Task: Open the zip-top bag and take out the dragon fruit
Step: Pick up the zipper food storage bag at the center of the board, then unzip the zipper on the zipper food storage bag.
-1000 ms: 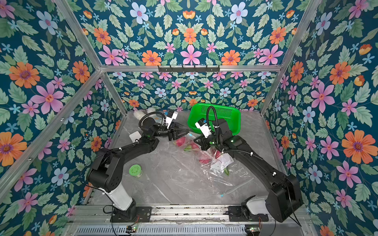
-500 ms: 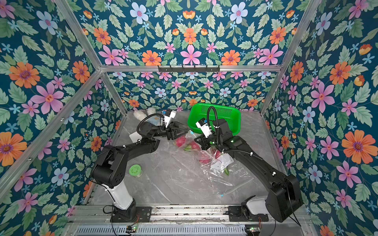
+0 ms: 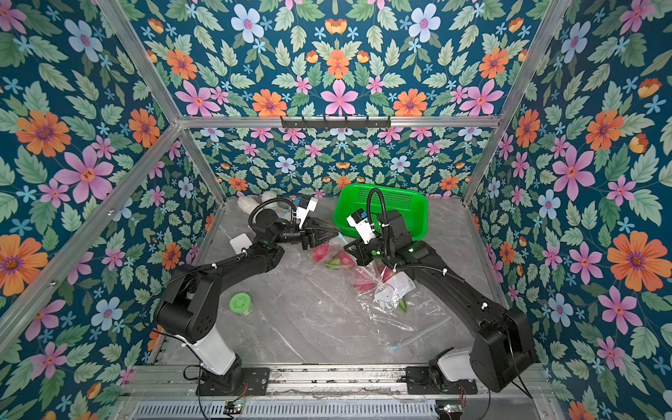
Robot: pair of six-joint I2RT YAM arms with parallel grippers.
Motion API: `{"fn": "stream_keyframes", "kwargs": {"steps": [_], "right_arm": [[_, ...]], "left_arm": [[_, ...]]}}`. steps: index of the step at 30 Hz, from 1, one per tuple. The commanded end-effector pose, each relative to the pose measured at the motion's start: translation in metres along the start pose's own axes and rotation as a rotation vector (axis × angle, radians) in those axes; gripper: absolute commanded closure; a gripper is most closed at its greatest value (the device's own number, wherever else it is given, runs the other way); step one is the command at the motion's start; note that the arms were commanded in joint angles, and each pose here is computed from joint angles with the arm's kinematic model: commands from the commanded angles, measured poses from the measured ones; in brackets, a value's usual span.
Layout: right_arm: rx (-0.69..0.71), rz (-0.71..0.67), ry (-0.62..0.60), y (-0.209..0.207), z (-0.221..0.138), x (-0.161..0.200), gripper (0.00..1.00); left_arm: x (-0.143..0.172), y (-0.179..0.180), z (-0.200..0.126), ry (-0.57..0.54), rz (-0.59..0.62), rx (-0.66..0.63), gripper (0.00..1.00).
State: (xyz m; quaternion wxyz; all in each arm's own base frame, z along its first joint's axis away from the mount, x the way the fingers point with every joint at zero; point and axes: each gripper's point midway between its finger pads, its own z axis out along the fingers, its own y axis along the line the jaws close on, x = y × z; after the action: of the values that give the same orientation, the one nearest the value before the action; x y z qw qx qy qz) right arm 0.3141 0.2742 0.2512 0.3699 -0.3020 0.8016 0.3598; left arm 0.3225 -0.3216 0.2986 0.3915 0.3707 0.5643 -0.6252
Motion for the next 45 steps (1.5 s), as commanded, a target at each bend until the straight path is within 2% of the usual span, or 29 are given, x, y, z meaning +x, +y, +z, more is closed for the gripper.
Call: {"fn": "stream_keyframes", "kwargs": {"steps": [1, 6, 10, 18, 21, 26, 31, 39, 42, 45], "right_arm": [[-0.017, -0.020, -0.025, 0.004, -0.001, -0.008, 1.00], [-0.009, -0.021, -0.022, 0.004, -0.003, -0.006, 1.00], [-0.007, -0.019, -0.019, 0.003, -0.003, -0.004, 1.00], [-0.016, -0.022, -0.036, 0.007, -0.007, -0.011, 1.00], [-0.027, -0.030, -0.057, 0.013, -0.012, -0.020, 0.87], [-0.045, -0.037, -0.082, 0.018, -0.014, -0.032, 0.75], [-0.059, -0.026, -0.079, 0.016, -0.007, -0.035, 0.71], [-0.071, -0.031, -0.102, 0.016, -0.004, -0.046, 0.72], [-0.081, -0.030, -0.105, 0.017, -0.002, -0.049, 0.76], [-0.086, -0.022, -0.098, 0.016, 0.001, -0.048, 0.85]], "left_arm": [[0.001, -0.001, 0.000, 0.008, 0.027, -0.001, 0.81], [0.002, -0.001, -0.001, 0.006, 0.026, -0.004, 0.88], [0.000, -0.004, -0.002, 0.002, 0.034, -0.006, 1.00], [-0.004, -0.008, -0.002, -0.005, 0.043, -0.009, 1.00], [-0.003, -0.008, -0.003, -0.003, 0.042, -0.011, 1.00], [-0.002, -0.008, -0.003, -0.002, 0.040, -0.014, 1.00], [-0.002, -0.009, -0.003, 0.000, 0.039, -0.012, 1.00], [0.000, -0.011, -0.004, 0.003, 0.036, -0.013, 1.00], [0.001, -0.010, -0.004, 0.003, 0.033, -0.015, 1.00], [0.001, -0.010, -0.004, 0.003, 0.034, -0.014, 1.00]]}}
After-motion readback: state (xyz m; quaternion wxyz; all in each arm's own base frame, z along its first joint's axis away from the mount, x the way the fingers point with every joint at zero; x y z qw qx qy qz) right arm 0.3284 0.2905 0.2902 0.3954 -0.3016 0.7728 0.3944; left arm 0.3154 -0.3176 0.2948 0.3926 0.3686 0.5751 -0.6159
